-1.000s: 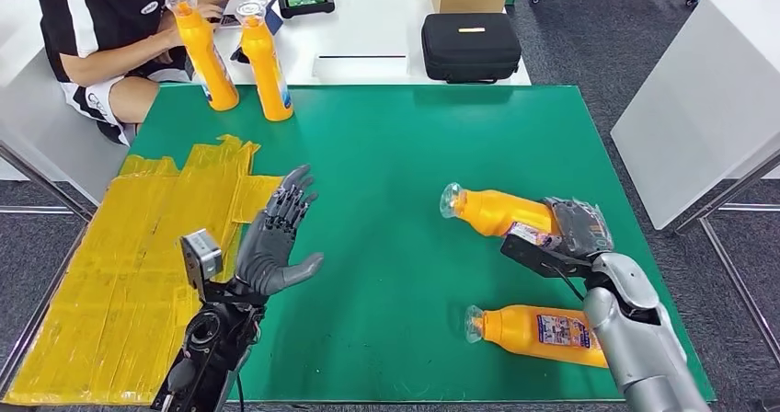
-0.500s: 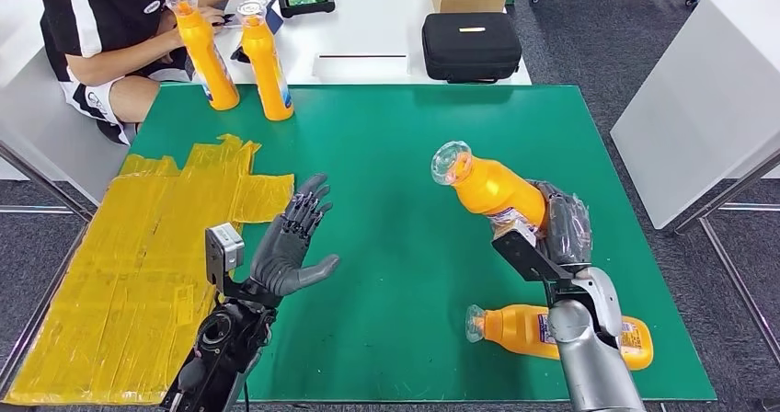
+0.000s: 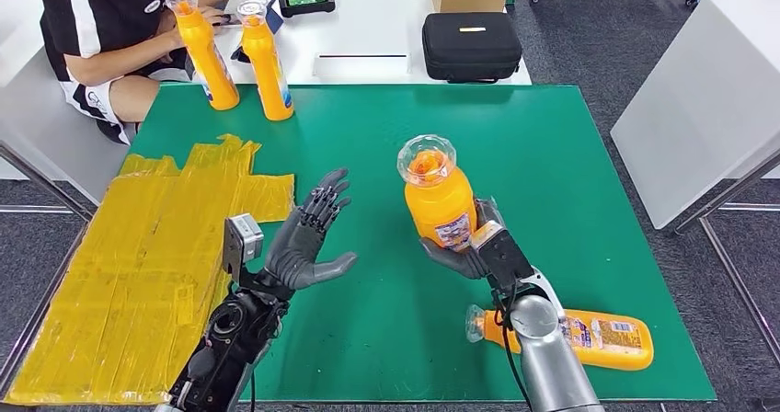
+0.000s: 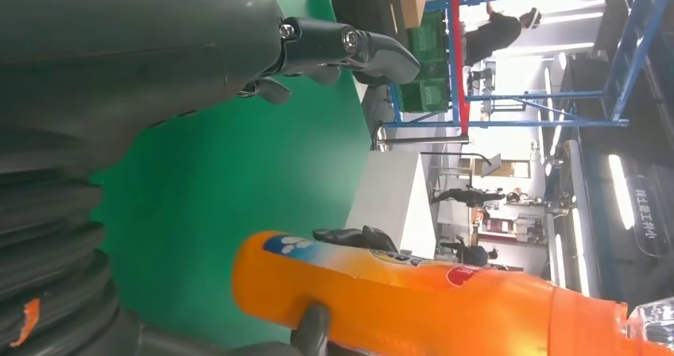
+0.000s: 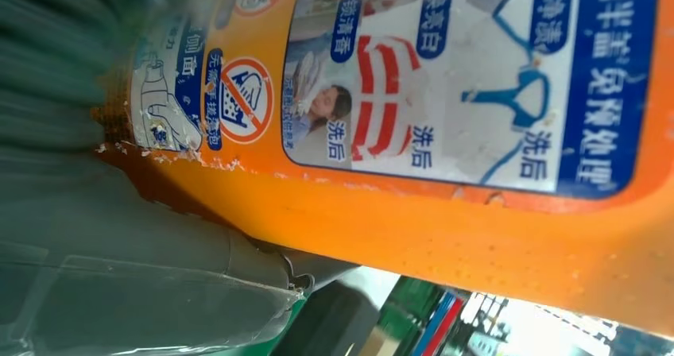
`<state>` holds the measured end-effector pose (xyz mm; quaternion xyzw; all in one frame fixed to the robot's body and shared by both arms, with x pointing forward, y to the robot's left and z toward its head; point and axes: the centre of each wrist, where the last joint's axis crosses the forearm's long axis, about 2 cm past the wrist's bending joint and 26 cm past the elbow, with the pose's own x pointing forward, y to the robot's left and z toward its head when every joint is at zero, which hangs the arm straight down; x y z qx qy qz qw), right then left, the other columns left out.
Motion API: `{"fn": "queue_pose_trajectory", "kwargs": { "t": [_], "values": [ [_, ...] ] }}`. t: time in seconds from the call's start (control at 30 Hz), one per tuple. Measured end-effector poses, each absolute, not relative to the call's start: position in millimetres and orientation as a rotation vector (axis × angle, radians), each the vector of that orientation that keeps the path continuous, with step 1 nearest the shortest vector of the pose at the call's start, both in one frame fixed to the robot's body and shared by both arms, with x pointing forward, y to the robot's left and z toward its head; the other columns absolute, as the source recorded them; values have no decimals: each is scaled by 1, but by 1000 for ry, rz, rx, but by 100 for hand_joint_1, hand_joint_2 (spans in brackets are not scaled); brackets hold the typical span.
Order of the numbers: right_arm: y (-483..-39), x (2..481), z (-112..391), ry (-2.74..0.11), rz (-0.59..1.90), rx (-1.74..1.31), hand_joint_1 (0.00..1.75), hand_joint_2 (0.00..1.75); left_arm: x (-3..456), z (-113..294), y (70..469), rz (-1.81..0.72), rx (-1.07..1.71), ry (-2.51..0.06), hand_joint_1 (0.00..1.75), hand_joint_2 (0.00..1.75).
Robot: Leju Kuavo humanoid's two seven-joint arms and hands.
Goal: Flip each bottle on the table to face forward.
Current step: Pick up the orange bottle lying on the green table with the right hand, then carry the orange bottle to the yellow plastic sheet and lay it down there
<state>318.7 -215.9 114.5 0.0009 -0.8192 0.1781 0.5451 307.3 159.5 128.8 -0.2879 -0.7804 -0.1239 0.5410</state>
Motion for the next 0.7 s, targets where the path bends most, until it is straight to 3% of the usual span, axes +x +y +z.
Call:
{"fn": "queue_pose_trajectory", "kwargs": {
  "t": [0.2, 0.7],
  "values": [
    [-197, 316, 114, -1942, 442, 208, 175, 175, 309, 129, 155, -300, -698, -1849, 0, 175],
    [-156, 321, 106, -1862, 635, 352, 175, 175, 308, 129, 151, -292, -706, -1848, 0, 175]
  ]
}}
